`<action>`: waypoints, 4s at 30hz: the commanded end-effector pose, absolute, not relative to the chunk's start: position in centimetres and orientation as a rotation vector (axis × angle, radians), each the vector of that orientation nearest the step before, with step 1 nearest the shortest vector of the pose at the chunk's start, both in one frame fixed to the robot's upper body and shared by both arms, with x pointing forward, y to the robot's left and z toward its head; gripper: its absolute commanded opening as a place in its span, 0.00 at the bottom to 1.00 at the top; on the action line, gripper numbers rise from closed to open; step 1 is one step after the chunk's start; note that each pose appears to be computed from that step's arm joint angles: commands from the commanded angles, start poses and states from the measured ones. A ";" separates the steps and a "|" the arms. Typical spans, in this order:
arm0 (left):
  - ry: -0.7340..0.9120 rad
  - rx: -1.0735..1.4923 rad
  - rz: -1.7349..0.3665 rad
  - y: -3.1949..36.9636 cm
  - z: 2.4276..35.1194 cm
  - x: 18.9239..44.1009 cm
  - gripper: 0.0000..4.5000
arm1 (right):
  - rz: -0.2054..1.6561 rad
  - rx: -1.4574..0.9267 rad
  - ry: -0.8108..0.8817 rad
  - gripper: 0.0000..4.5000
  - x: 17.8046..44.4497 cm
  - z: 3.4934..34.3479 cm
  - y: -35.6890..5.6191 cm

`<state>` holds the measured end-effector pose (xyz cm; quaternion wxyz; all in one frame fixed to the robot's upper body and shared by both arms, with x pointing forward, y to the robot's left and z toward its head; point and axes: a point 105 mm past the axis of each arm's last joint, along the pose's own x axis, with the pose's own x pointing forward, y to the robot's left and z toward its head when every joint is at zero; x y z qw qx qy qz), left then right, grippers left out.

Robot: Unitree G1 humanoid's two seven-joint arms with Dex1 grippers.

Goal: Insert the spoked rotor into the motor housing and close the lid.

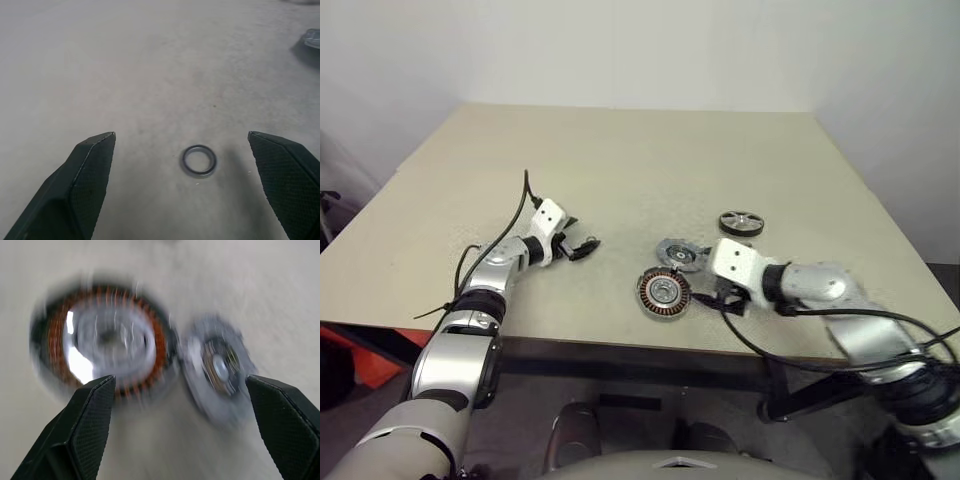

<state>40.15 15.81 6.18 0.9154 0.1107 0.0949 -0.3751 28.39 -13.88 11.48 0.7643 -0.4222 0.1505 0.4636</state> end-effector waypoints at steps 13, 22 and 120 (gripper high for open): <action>0.021 0.192 -0.831 13.2 10.1 39.8 0.99 | 1.550 -1.363 0.260 0.96 27.7 8.9 -9.8; 0.042 0.174 -0.818 13.1 9.0 38.4 0.99 | 1.669 -1.432 0.232 0.96 28.0 8.1 -9.0; 0.085 0.168 -0.684 14.8 7.1 38.0 1.00 | 1.457 -1.478 -0.017 0.99 37.6 12.9 -2.4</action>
